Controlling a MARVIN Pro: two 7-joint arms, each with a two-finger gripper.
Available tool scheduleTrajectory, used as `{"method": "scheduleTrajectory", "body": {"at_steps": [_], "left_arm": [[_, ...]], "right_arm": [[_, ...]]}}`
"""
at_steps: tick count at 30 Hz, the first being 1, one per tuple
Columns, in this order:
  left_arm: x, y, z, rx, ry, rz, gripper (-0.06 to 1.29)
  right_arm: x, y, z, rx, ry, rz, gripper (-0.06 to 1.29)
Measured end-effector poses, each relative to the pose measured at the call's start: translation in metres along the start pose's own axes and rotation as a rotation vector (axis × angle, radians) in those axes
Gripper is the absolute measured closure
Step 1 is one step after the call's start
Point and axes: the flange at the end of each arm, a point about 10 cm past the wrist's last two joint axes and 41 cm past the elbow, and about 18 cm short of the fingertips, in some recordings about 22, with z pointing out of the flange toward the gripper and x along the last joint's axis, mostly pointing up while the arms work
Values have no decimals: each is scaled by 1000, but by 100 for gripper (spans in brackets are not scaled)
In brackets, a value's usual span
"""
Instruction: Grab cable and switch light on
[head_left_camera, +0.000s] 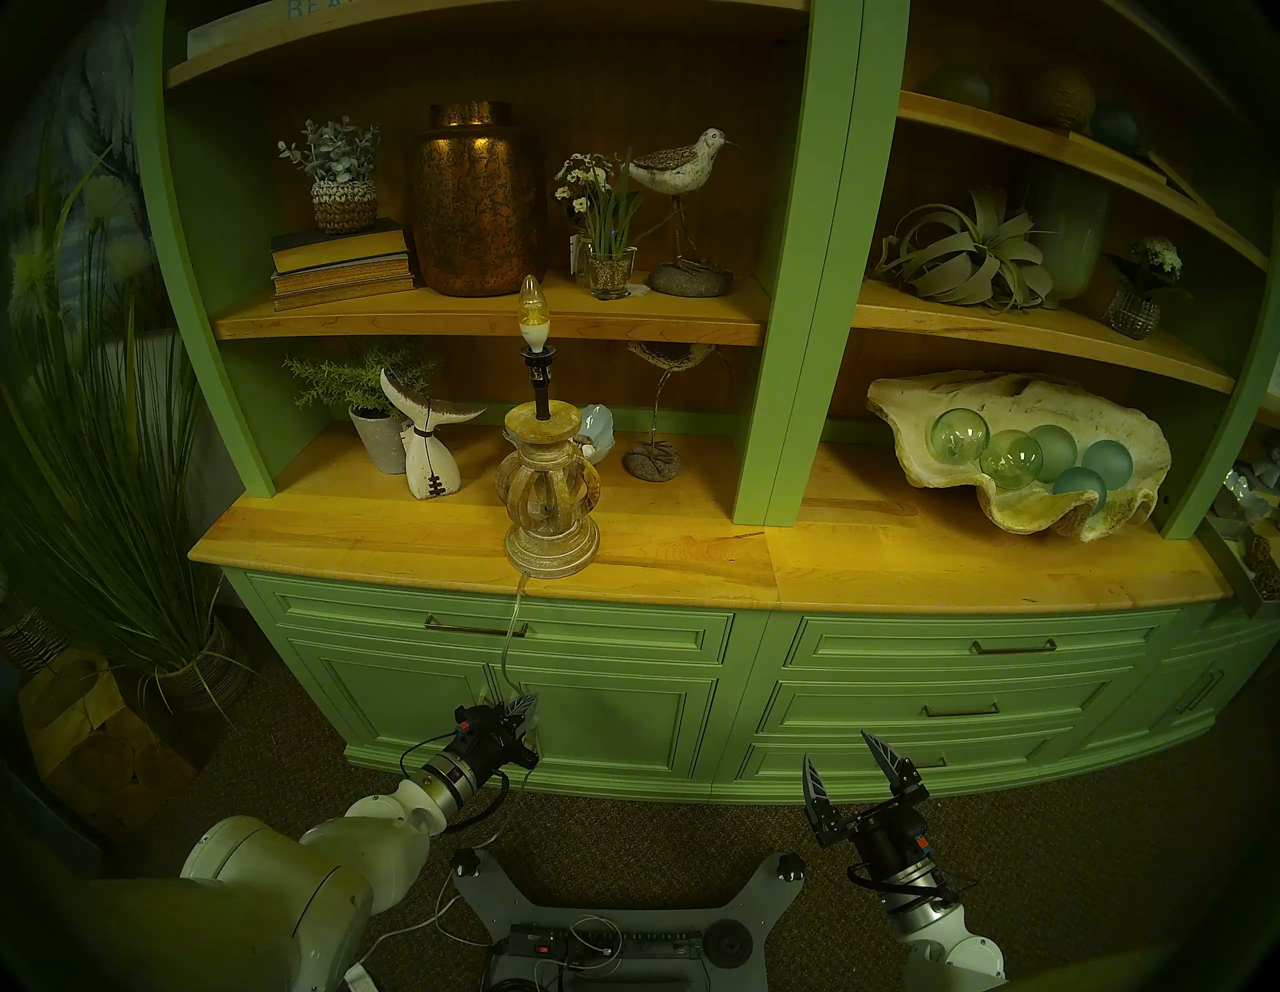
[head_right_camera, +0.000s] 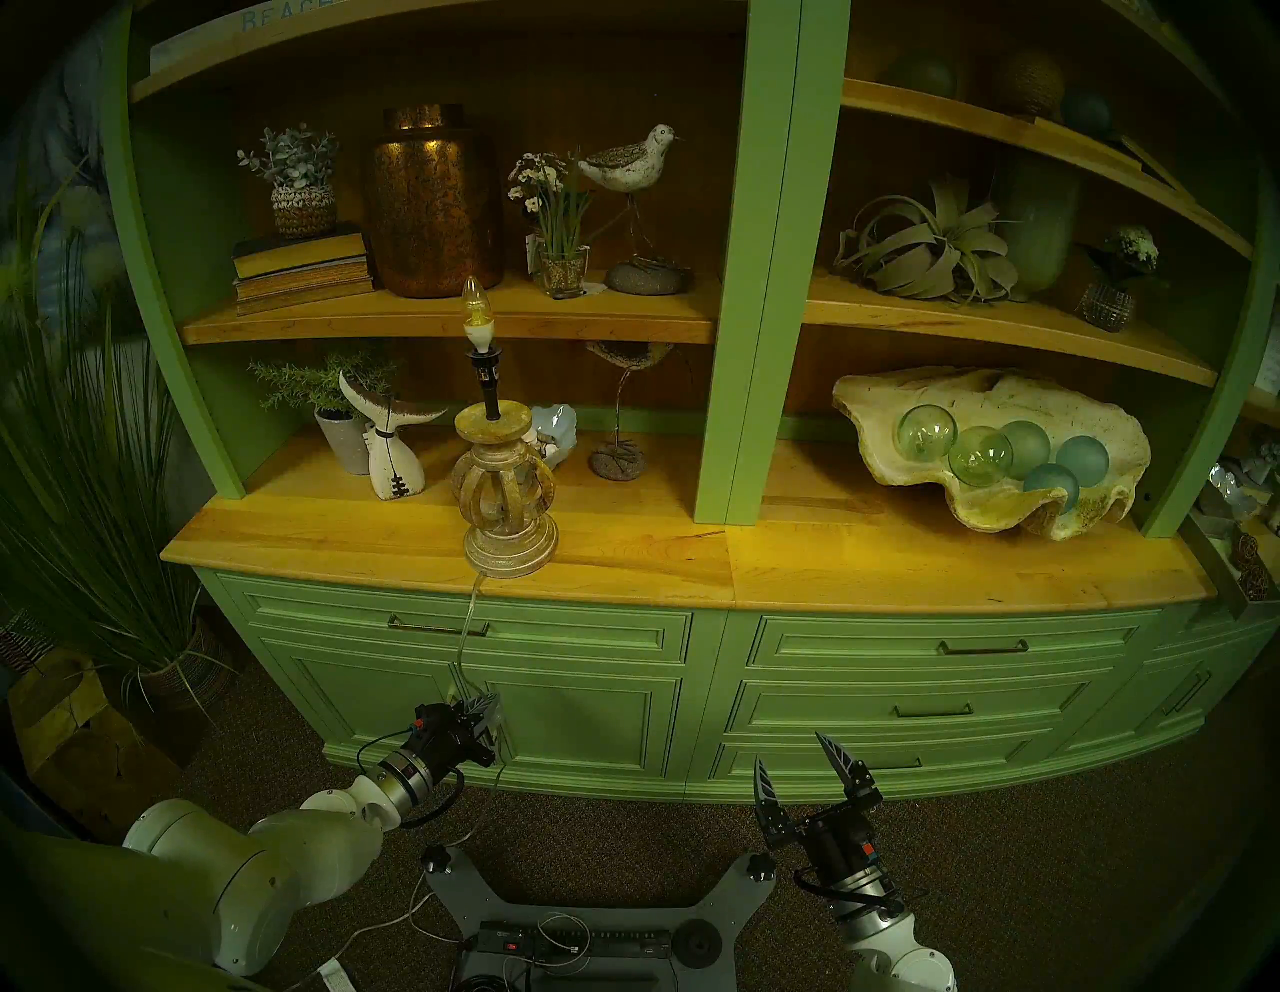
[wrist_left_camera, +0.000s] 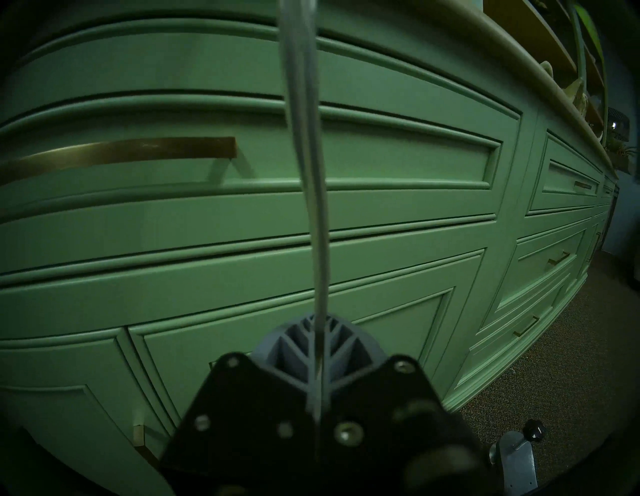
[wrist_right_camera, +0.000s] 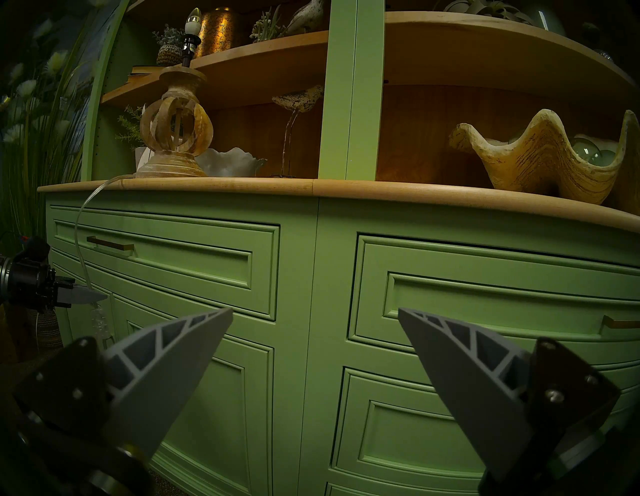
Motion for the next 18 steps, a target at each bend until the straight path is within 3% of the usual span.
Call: {"method": "scheduleTrajectory", "body": {"at_steps": [7,18], "left_arm": [[-5,0,-14,4,17,-8,125],[10,-27,-22,60,97,-13,125]], "right_arm": [[0,0,0,0,0,0,-1],[0,0,0,0,0,0,-1]]}}
